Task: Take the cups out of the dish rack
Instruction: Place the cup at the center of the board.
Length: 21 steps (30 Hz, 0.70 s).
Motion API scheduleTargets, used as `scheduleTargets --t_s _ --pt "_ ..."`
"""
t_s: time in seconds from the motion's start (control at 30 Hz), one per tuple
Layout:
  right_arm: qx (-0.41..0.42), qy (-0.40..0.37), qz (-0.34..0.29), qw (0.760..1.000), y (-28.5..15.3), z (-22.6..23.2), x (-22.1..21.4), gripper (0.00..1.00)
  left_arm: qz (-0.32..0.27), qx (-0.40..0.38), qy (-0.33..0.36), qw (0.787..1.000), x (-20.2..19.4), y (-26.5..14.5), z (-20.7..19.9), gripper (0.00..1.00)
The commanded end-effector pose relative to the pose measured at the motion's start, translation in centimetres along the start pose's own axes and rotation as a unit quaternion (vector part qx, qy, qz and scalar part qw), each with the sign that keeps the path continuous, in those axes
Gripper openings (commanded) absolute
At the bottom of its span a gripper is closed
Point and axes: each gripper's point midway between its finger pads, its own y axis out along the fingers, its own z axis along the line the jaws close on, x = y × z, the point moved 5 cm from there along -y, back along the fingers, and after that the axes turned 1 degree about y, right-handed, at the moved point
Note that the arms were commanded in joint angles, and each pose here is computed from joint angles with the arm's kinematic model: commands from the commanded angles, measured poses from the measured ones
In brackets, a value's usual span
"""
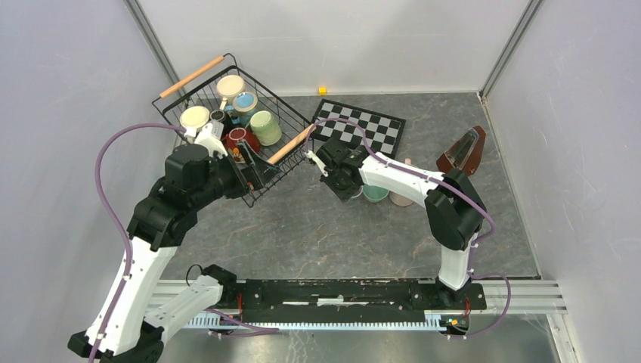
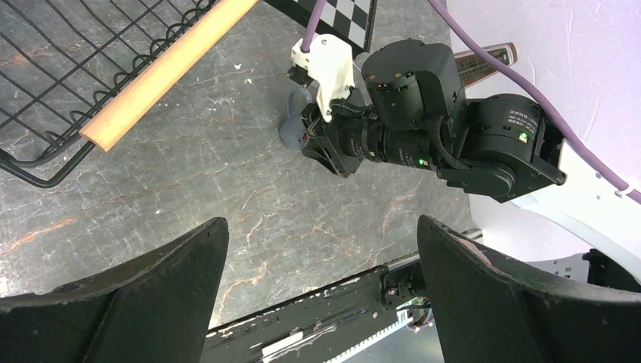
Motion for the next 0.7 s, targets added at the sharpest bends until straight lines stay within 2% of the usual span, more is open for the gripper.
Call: scheduleTargets --t_s 0.0,0.3,0.57,0.67 --pt "-0.01 -0.007 -0.021 1.0 -0.8 -0.2 0.8 0.26 -0.009 -0.013 0.022 1.0 0.4 0.4 -0.2 1.0" --pt "-0.01 -0.002 -0.04 0.999 -2.0 -0.3 1.3 0.43 -0.005 -0.012 0.019 1.0 0.3 0.7 -0.2 1.0" --pt "-0.008 0.008 -0.094 0.996 -5.5 -0.5 2.5 0.55 -0.003 -0.015 0.009 1.0 0.4 1.1 -0.5 1.0" --pt "-0.005 0.017 -0.129 0.991 -7.3 -0.6 2.7 0.66 -0.001 -0.015 0.007 1.0 0.6 1.2 -0.7 1.0"
